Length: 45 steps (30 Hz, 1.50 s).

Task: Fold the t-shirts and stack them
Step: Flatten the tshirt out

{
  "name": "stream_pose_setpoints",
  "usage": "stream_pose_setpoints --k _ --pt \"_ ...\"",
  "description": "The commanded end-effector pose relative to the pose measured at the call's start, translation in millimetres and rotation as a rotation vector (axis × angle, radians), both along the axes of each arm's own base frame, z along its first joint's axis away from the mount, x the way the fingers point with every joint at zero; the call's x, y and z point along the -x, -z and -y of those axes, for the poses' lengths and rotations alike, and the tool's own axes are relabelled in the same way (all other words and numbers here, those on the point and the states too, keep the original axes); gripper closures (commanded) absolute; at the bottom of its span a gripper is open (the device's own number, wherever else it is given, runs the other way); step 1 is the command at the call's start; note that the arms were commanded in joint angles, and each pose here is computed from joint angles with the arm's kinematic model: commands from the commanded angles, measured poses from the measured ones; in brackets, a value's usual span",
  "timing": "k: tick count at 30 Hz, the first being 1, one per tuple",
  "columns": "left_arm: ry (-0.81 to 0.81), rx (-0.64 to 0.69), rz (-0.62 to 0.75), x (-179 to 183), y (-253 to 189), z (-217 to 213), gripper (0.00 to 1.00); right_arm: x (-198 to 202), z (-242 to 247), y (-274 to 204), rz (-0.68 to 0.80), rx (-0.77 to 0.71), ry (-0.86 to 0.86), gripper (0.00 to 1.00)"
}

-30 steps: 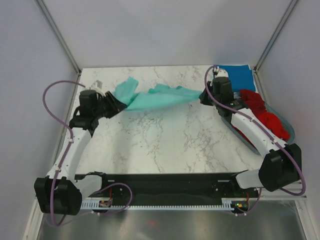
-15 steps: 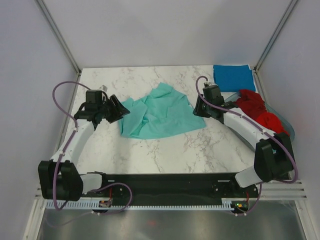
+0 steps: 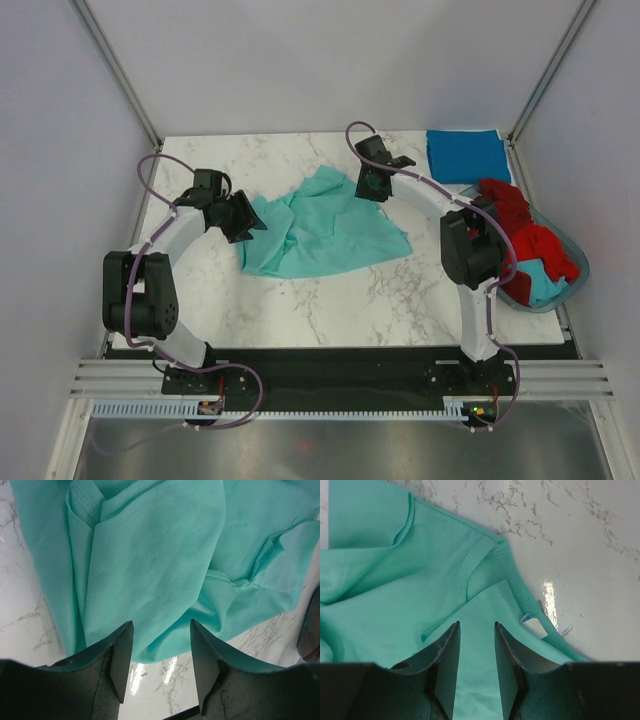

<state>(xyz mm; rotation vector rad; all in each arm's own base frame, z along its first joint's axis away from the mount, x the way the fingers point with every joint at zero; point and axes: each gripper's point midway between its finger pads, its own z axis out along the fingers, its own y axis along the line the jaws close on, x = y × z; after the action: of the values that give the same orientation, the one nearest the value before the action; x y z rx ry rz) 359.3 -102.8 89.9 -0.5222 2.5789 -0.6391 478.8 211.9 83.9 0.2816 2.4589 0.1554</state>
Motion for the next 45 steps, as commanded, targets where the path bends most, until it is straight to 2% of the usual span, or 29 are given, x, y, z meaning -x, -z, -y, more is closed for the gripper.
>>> stream_pose_setpoints --k 1,8,12,20,34,40,45 --pt "0.038 -0.033 0.069 -10.7 -13.0 -0.1 0.43 -5.2 16.6 -2.1 -0.026 0.057 0.127 0.59" --pt "0.072 -0.010 0.083 -8.1 -17.8 4.6 0.43 -23.7 23.8 10.3 0.001 0.168 0.078 0.60" --pt "0.089 -0.006 0.079 -5.3 -16.1 5.9 0.43 -30.2 22.7 21.9 0.005 0.186 -0.031 0.62" --pt "0.109 0.012 0.064 -5.8 -11.6 10.4 0.43 -34.1 33.1 38.1 -0.017 0.168 -0.105 0.66" --pt "0.132 0.002 0.030 -5.1 0.0 25.1 0.43 -33.7 19.5 46.7 -0.026 0.041 -0.276 0.67" --pt "0.156 -0.014 0.023 -9.3 5.2 34.0 0.43 -32.2 18.8 45.0 -0.023 0.035 -0.299 0.65" --pt "0.166 -0.035 -0.005 -9.2 18.2 38.4 0.43 -34.1 12.3 25.0 0.007 0.002 -0.342 0.61"
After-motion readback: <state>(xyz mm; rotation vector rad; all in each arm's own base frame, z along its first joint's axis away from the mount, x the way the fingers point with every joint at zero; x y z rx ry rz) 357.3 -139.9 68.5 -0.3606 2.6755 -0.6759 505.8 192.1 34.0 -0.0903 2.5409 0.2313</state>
